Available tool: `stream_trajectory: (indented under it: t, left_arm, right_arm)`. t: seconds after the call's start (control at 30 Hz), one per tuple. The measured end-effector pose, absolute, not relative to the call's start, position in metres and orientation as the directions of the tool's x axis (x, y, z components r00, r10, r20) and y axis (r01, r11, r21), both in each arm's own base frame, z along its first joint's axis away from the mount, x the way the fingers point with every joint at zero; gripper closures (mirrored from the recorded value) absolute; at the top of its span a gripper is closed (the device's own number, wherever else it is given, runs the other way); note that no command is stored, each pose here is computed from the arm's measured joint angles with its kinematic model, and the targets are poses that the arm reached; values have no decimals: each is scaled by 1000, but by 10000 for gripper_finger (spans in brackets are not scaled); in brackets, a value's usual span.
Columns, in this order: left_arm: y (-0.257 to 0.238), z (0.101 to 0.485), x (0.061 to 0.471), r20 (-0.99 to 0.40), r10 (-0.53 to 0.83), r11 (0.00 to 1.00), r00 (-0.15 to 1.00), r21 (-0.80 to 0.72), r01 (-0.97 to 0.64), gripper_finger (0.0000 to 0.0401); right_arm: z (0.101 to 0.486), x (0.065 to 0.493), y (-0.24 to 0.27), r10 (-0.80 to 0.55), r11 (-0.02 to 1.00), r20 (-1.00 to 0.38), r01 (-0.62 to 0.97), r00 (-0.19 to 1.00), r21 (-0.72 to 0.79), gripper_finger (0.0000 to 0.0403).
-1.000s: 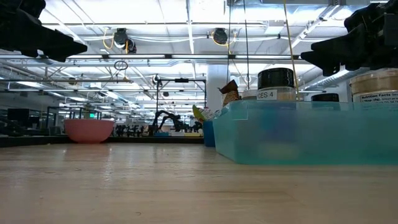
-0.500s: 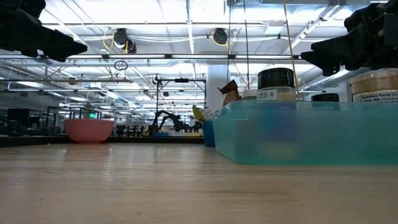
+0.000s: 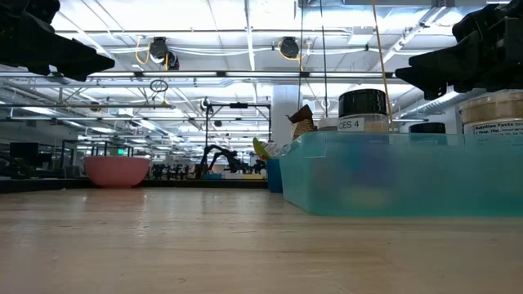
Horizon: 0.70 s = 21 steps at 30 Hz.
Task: Pick & Place Food Item
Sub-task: Return to Home Position
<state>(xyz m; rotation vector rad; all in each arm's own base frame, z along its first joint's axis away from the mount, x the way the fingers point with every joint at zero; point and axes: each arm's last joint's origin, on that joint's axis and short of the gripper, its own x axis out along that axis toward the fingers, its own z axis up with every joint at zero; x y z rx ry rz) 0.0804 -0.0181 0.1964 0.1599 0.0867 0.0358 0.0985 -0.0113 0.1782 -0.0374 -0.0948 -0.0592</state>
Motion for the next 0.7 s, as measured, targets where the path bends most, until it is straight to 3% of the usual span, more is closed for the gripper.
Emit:
stream_trajectory:
  t: [0.7]
  left_arm:
    - [-18,196,80,-83,43,987,996,161,-29,158]
  right_arm:
    - [178,99,-11,-57,998,95,61,994,-35,189]
